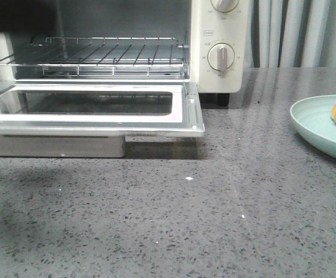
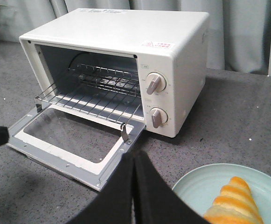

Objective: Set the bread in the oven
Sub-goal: 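Pull the oven door handle down with the left gripper to open it, then move the right gripper above the croissant on the green plate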

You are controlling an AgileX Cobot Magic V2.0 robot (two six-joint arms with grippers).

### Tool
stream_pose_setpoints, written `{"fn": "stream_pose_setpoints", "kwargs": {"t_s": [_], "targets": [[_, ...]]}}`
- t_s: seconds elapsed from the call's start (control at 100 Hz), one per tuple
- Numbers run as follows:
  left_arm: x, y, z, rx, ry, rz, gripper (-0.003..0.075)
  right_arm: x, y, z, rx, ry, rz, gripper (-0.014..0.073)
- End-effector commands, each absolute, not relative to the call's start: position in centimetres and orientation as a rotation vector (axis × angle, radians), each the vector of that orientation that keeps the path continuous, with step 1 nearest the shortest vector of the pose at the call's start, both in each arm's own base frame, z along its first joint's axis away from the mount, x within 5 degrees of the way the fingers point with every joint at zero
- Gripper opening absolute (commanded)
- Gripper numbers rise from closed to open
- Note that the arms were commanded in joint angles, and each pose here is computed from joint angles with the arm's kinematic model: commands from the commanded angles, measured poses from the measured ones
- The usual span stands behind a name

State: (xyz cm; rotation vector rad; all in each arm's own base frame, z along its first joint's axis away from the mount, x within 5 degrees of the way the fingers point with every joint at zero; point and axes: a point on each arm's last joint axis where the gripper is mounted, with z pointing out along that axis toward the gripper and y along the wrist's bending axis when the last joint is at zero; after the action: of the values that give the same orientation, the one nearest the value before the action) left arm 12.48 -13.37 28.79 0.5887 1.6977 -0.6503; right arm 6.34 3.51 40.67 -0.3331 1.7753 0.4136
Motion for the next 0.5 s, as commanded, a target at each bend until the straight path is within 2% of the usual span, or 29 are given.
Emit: {"fn": "stream_pose_setpoints", "kwargs": {"t_s": [0.0, 0.21, 0.49], "targets": [[11.2, -12.5, 32.1, 0.558, 1.533, -0.710, -0.0020, 6.8, 3.6, 42.0, -0.318, 1.708, 0.409, -0.0065], [8.9, -10.9, 34.9, 0.621, 1.491, -0.768, -0.0020, 9.0, 4.2, 40.2, -0.397, 1.969, 0.337, -0.0065], [7.9, -10.6, 35.8, 0.708, 1.541, -0.791, -0.0020, 12.5, 4.5, 40.8, -0.486, 2.310, 0.140, -0.0065]]}}
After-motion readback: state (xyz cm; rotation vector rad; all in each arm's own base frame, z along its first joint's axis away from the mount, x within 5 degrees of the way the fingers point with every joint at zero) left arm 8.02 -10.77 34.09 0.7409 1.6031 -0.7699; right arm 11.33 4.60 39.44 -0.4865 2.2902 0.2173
